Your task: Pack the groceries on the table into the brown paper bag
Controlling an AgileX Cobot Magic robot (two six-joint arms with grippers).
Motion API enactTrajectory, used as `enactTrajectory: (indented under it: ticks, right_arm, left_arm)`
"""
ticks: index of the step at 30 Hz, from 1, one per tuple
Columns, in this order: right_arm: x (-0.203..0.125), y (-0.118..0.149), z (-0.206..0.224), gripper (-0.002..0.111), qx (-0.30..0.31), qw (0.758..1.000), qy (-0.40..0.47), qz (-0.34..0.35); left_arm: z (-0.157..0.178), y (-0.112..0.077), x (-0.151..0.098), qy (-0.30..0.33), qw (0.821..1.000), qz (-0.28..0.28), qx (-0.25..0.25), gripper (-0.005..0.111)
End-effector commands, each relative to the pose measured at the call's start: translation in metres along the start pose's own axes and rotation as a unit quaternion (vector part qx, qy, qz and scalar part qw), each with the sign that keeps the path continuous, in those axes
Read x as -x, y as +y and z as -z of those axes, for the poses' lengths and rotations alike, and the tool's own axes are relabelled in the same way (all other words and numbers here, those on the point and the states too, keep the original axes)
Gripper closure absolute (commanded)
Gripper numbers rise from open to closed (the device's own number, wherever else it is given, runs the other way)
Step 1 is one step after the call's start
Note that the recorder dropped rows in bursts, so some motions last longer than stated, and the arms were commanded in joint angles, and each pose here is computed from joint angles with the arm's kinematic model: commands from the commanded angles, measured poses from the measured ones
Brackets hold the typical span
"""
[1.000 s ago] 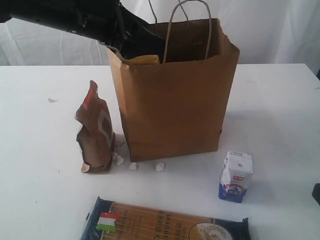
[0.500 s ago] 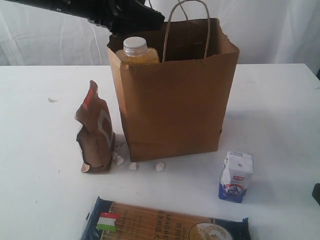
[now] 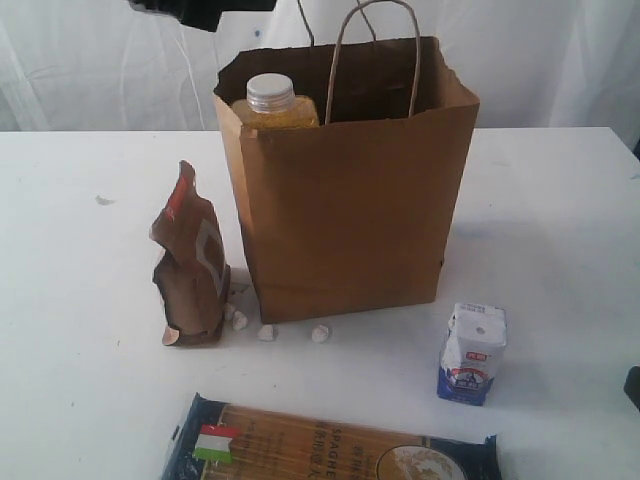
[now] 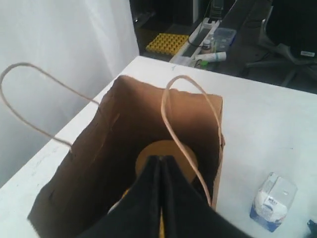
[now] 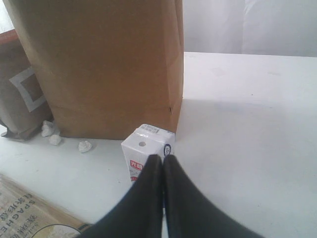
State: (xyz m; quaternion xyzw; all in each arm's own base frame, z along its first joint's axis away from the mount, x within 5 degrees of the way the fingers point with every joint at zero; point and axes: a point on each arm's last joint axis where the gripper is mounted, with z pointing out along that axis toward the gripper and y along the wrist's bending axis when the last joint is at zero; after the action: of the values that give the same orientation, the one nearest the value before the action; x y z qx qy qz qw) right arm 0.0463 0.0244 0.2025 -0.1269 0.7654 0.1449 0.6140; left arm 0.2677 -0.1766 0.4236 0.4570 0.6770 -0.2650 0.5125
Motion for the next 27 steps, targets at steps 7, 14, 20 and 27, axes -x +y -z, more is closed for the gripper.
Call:
enactTrajectory:
  ticks: [7, 14, 20, 27]
  right_arm:
    - [-0.001, 0.0, 0.0, 0.108, -0.002, 1.0, -0.003, -0.002]
    - [-0.001, 0.0, 0.0, 0.108, -0.002, 1.0, -0.003, -0.002]
    - [-0.001, 0.0, 0.0, 0.108, -0.002, 1.0, -0.003, -0.002]
    - [-0.001, 0.0, 0.0, 0.108, -0.002, 1.0, -0.003, -0.002]
  left_arm:
    - [0.05, -0.022, 0.014, 0.043, 0.998, 0.023, 0.038, 0.107]
    - [0.089, -0.038, 0.024, 0.04, 0.995, 0.023, 0.084, 0.107]
    - [0.123, -0.054, 0.009, 0.058, 0.986, 0.037, 0.15, 0.107]
    - [0.156, -0.086, -0.032, 0.054, 0.979, 0.067, 0.186, 0.107]
